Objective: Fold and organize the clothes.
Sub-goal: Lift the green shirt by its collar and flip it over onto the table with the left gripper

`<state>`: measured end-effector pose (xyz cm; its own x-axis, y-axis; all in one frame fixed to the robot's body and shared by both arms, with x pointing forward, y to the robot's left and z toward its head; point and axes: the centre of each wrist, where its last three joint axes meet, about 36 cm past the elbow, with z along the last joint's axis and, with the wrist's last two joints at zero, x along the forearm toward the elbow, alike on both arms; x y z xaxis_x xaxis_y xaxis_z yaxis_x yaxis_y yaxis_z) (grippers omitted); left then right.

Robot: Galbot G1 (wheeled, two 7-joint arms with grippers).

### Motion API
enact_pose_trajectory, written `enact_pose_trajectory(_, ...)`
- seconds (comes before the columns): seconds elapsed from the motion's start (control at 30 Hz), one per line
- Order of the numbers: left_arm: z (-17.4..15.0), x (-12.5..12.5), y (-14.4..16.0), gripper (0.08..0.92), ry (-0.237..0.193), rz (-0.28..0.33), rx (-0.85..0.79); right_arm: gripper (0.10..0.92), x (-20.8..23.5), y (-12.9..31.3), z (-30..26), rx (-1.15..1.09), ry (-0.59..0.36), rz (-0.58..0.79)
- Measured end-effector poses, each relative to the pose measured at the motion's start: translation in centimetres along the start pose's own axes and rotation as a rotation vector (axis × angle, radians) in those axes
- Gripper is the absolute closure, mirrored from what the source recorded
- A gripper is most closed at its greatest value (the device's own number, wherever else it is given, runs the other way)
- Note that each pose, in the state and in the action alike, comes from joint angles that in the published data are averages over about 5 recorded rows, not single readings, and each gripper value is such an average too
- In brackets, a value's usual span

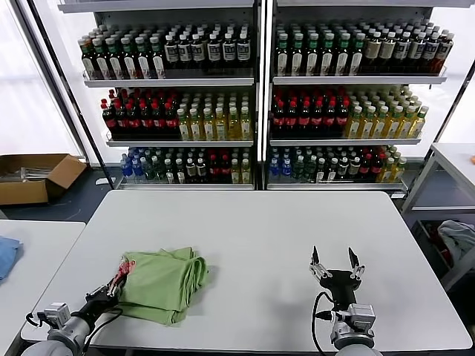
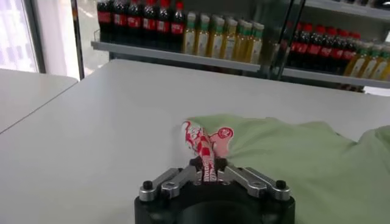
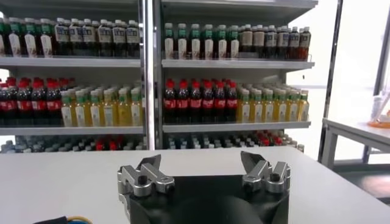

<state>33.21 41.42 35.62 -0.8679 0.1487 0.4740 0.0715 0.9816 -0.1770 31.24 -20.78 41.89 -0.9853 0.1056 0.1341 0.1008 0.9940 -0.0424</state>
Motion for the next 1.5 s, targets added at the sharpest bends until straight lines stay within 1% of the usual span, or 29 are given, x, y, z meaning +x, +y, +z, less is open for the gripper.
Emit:
enact_pose_trajectory(0.1, -0.2, 0.0, 0.4, 0.874, -0.010, -0.016, 0.001, 0.200, -0.1, 0.0, 0.0, 0.002, 0.001, 0.001)
enact_pose_trajectory(0.3, -0.9, 0.4, 1.5, 0.874, -0.040, -0.056, 0.002, 0.200, -0.4, 0.0, 0.0, 0.006, 0.001, 0.004)
enact_pose_trajectory(0.4, -1.8, 0.8, 2.4, 0.874, -0.064, -0.083, -0.004, 0.200, -0.4, 0.0, 0.0, 0.007, 0.003, 0.004)
enact_pose_trajectory(0.57, -4.8, 2.2, 4.6, 0.874, -0.131, -0.130, -0.044, 0.200, -0.5, 0.1, 0.1, 0.007, 0.005, 0.006)
enact_pose_trajectory(0.73, -9.6, 4.4, 6.6, 0.874, -0.215, -0.183, -0.126, 0.200, -0.5, 0.0, 0.4, 0.006, 0.013, 0.012)
enact_pose_trajectory(0.8, -11.4, 5.2, 6.7, 0.874, -0.241, -0.191, -0.167, 0.200, -0.5, 0.0, 0.6, 0.006, 0.017, 0.016)
enact_pose_trajectory(0.9, -13.1, 6.2, 5.7, 0.874, -0.267, -0.182, -0.229, 0.200, -0.5, -0.1, 0.9, 0.004, 0.021, 0.023)
enact_pose_trajectory(1.0, -13.6, 6.5, 3.5, 0.874, -0.278, -0.151, -0.289, 0.200, -0.4, -0.1, 1.1, 0.004, 0.026, 0.029)
enact_pose_trajectory(1.1, -12.6, 5.9, 0.5, 0.874, -0.271, -0.094, -0.333, 0.200, -0.2, 0.0, 1.5, 0.006, 0.036, 0.033)
enact_pose_trajectory(1.2, -10.6, 4.4, -3.1, 0.874, -0.250, -0.012, -0.341, 0.200, 0.0, 0.0, 2.0, 0.010, 0.046, 0.039)
enact_pose_trajectory(1.33, -7.5, 1.7, -8.6, 0.874, -0.220, 0.119, -0.306, 0.200, 0.4, 0.2, 2.5, 0.018, 0.060, 0.044)
enact_pose_trajectory(1.43, -5.6, -0.2, -12.8, 0.874, -0.206, 0.211, -0.272, 0.200, 0.7, 0.3, 2.9, 0.025, 0.072, 0.044)
enact_pose_trajectory(1.5, -4.7, -1.4, -15.2, 0.874, -0.200, 0.259, -0.253, 0.200, 1.0, 0.6, 3.1, 0.030, 0.078, 0.043)
